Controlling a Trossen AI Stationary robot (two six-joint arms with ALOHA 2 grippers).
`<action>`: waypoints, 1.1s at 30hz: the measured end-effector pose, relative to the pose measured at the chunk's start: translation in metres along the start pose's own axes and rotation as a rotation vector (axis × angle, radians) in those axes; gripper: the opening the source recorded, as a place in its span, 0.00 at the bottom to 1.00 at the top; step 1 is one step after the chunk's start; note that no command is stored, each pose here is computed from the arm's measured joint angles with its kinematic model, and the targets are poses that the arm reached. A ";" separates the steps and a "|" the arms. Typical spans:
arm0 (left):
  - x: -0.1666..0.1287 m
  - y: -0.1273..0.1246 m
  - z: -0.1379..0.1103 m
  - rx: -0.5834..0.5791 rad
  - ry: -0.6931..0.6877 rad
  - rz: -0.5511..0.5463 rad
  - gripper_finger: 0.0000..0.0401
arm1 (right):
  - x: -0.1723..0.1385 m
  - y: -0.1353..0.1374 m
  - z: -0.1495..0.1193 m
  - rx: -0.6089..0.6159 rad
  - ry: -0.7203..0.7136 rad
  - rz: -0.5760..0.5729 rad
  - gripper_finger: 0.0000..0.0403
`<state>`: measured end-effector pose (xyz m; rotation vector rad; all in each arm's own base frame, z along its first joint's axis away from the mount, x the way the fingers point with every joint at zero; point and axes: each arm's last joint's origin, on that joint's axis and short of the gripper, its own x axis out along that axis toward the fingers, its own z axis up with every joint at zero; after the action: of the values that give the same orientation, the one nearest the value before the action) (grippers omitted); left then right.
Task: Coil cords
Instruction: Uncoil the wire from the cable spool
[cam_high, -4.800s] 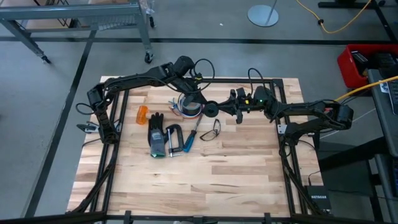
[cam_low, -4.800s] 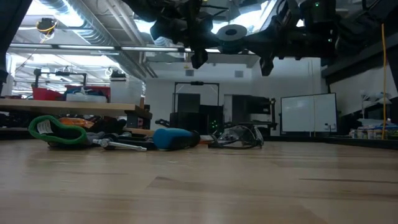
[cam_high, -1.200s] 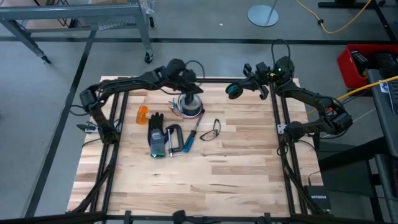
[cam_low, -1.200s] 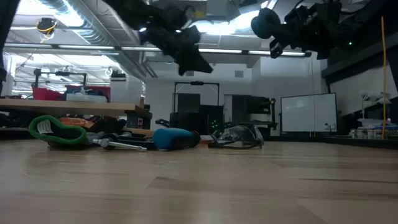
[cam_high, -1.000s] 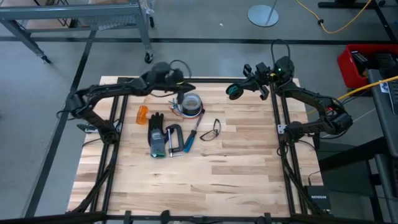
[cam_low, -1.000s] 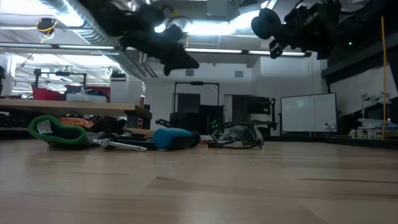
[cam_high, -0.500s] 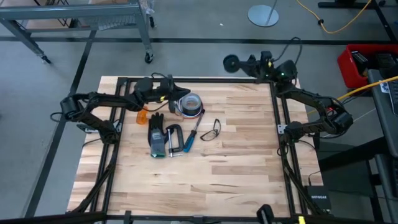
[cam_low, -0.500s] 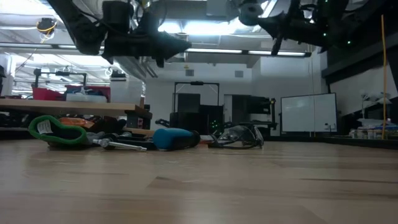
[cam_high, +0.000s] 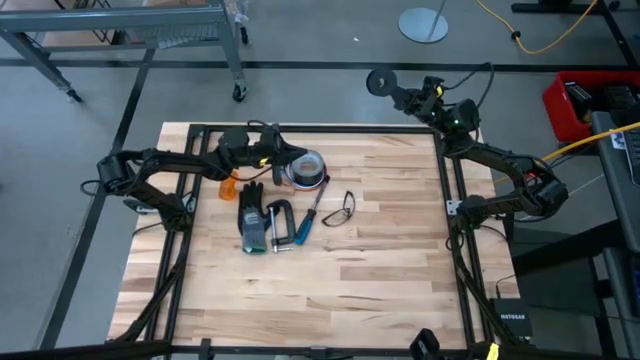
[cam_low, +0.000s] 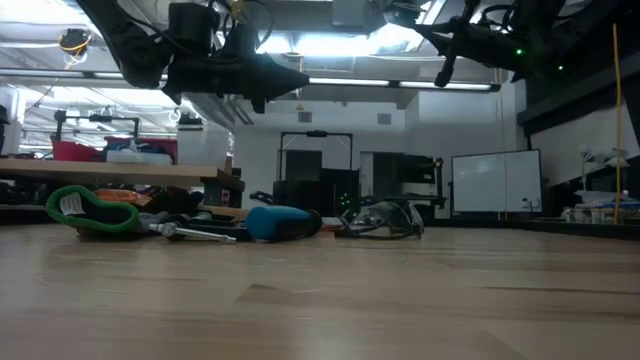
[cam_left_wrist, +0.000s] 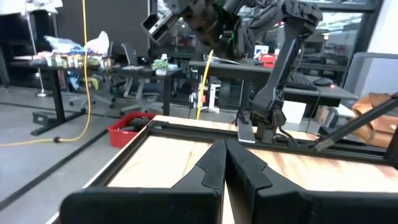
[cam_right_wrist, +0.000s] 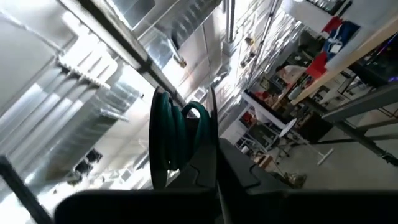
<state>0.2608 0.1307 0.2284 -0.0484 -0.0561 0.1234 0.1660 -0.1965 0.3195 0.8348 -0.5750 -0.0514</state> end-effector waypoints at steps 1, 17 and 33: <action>0.000 -0.001 0.000 0.007 -0.003 -0.004 0.00 | 0.001 0.000 -0.001 0.006 -0.009 -0.003 0.00; 0.006 -0.018 0.007 0.271 -0.084 -0.060 0.00 | 0.006 0.004 -0.013 0.032 0.107 0.046 0.00; 0.008 -0.025 0.015 0.290 -0.153 -0.077 0.02 | 0.016 0.018 -0.044 0.045 0.372 0.188 0.00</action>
<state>0.2707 0.1080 0.2449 0.2529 -0.1917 0.0567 0.1987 -0.1579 0.3165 0.8059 -0.3015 0.2847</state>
